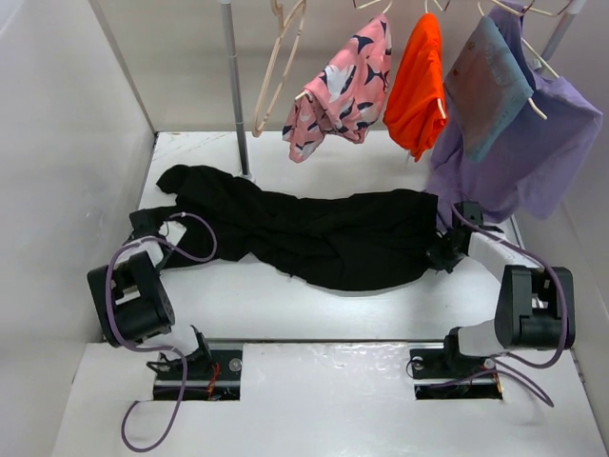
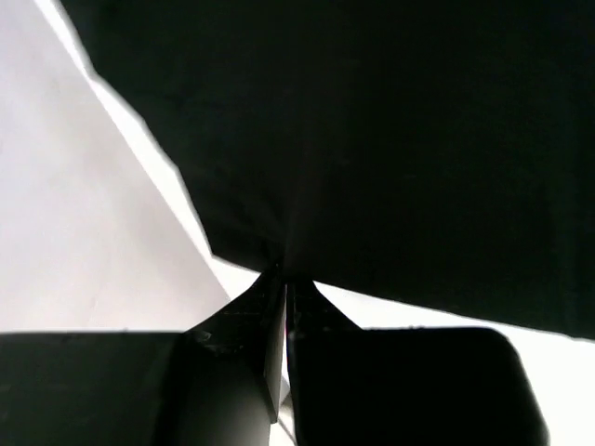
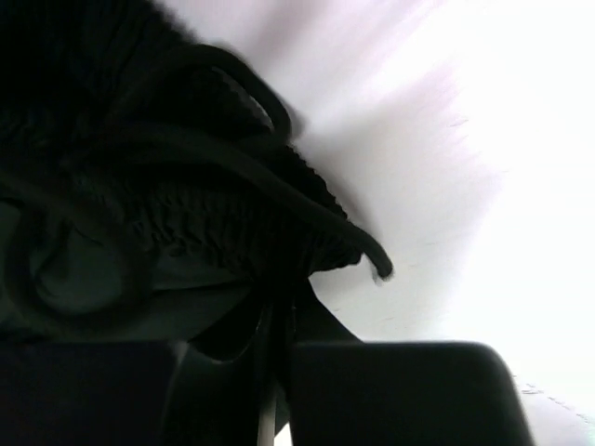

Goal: Place the trousers on the hanger
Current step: Flatten out the trousers at the center of the board, then fold the trousers at the center of the board.

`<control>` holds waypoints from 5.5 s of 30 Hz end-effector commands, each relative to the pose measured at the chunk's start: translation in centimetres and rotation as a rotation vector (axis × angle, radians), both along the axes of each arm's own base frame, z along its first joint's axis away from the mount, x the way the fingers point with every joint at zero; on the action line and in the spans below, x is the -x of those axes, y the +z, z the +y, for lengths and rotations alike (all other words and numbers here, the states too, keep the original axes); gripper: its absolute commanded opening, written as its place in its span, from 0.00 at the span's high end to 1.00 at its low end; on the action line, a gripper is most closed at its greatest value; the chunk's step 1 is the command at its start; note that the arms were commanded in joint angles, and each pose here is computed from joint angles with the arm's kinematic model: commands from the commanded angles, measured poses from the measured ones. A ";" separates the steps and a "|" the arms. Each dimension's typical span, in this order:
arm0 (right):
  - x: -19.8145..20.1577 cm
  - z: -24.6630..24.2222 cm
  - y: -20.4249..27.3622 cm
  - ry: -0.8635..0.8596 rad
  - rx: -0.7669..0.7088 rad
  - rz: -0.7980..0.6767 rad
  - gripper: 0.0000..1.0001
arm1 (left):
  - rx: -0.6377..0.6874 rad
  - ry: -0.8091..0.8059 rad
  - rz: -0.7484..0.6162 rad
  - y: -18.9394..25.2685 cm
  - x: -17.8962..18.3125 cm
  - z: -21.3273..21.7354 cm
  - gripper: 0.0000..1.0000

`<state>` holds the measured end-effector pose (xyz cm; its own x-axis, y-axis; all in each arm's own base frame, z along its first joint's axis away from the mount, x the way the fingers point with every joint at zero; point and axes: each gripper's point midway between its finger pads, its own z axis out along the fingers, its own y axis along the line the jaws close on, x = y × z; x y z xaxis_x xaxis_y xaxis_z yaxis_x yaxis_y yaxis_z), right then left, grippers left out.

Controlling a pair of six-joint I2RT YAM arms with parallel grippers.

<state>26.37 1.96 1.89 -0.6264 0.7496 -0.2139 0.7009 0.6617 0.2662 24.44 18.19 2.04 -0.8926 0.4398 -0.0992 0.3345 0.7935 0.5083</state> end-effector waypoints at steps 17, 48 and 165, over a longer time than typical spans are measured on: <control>3.5 -8.3 10.8 -0.413 0.174 -0.214 1.00 | -0.101 0.036 0.190 9.2 7.7 5.2 0.94; -12.3 -5.4 13.5 -0.092 0.206 -0.288 0.00 | 0.718 0.208 -0.323 11.9 -12.7 -10.2 0.22; -0.6 -2.1 17.0 -0.100 0.156 -0.450 0.27 | 0.191 0.287 0.081 11.7 5.3 -2.1 0.43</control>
<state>24.42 -2.06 16.60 -0.3327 0.8078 -0.4866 0.6959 0.5586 0.4514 17.96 17.91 14.18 -0.9857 0.1627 -0.0434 0.1322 0.9076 0.3985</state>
